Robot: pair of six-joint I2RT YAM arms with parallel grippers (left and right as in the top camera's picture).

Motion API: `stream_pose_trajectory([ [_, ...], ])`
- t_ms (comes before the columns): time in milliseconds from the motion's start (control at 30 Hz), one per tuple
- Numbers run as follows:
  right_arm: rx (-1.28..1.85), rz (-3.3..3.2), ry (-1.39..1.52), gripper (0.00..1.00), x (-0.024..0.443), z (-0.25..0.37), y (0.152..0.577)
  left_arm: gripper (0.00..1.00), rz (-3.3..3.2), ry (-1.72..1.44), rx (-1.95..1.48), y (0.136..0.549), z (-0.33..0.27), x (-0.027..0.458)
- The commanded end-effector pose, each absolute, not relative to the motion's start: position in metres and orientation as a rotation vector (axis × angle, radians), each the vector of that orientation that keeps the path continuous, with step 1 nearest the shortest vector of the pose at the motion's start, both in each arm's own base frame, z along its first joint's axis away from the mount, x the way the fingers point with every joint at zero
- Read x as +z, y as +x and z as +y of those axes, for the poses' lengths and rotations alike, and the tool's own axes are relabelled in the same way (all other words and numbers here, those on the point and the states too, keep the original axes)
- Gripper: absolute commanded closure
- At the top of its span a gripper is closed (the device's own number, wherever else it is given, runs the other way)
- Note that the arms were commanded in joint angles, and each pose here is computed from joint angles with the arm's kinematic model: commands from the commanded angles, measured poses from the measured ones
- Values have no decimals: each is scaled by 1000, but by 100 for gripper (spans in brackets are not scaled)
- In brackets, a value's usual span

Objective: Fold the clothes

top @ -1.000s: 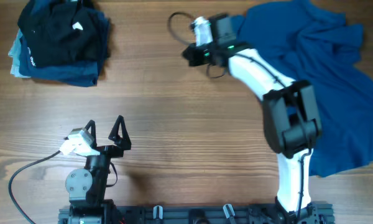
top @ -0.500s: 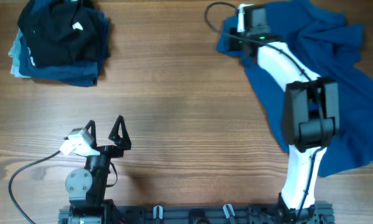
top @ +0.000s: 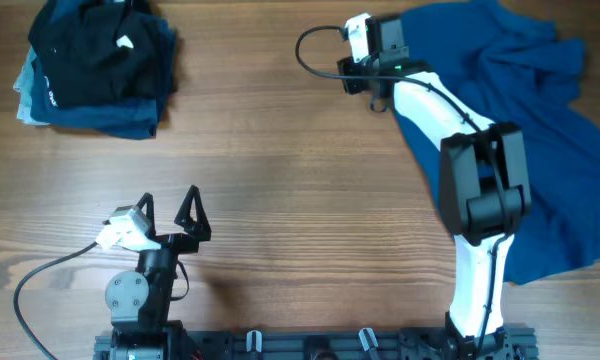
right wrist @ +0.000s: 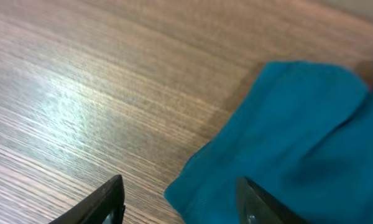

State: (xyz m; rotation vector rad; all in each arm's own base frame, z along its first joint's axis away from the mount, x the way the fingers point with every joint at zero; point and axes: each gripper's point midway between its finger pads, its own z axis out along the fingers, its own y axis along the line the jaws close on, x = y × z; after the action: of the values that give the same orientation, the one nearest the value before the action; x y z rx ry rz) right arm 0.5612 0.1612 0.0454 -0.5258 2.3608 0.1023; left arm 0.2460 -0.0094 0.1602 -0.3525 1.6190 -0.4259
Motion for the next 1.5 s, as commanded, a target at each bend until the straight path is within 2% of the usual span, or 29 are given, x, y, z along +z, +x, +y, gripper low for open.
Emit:
stream_pose_trajectory([
  [0,16,2398,-538,41,17,150,565,0,1622,-347,-395,246,-6,157],
  [333,21,2410,-537,41,0,150,566,0,1622,-347,-395,246,-6,157],
  [433,35,2448,-551,46,-19,151,560,0,1622,-347,-395,246,-6,157],
  [500,35,2459,-552,57,-24,150,559,0,1622,-347,-395,246,-6,157],
  [567,42,2463,-537,79,-24,152,558,0,1622,-347,-395,246,-6,157],
  [600,53,2466,-528,86,-24,154,558,0,1622,-347,-395,246,-6,157],
  [733,226,2473,-603,94,-26,185,543,0,1622,-347,-395,246,-6,157],
  [933,477,2486,-678,96,-24,243,512,0,1622,-347,-395,246,-6,157],
  [1267,1182,2564,-675,95,4,381,409,0,1622,-347,-395,246,-6,157],
  [1467,1264,2590,-795,95,7,445,345,0,1622,-347,-395,246,-6,157],
])
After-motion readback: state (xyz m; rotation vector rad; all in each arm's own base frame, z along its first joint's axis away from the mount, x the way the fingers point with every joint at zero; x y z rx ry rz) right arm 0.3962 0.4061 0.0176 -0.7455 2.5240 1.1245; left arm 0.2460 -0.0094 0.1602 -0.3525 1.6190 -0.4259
